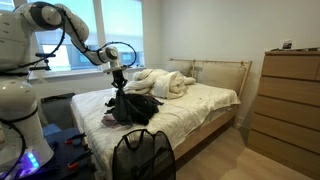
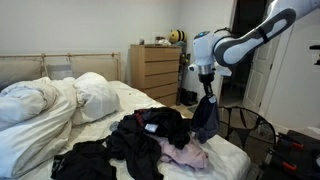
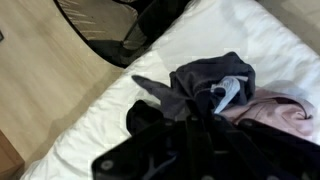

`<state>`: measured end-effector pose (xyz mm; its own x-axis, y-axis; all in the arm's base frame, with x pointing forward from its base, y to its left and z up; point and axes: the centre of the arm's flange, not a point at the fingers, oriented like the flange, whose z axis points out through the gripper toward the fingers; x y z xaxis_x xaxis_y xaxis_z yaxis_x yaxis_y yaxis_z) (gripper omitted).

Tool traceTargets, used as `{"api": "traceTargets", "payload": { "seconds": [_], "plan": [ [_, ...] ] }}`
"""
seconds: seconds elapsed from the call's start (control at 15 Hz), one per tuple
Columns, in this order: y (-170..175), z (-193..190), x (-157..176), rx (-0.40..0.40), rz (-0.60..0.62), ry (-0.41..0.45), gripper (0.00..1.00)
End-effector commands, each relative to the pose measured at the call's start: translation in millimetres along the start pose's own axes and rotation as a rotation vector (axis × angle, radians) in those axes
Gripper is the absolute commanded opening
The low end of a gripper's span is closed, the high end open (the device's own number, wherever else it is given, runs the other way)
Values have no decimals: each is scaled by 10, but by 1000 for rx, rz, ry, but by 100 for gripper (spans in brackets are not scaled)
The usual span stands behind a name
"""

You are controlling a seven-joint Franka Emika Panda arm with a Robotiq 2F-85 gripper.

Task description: Put the grey clothing on the bed in the laundry hamper

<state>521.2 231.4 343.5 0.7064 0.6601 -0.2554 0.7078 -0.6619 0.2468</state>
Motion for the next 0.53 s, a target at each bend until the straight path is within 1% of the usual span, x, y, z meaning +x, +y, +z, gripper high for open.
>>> {"api": "traceTargets", "payload": {
  "seconds": [0.0,0.2,0.27,0.47],
  "plan": [
    [15,-877,-333,-66,94,-28,1],
    [14,-1319,-744,-111,197,-40,1],
    [32,-1418,-877,-117,228,-44,1],
    [229,-1573,-1324,-113,327,-54,1]
  ]
}}
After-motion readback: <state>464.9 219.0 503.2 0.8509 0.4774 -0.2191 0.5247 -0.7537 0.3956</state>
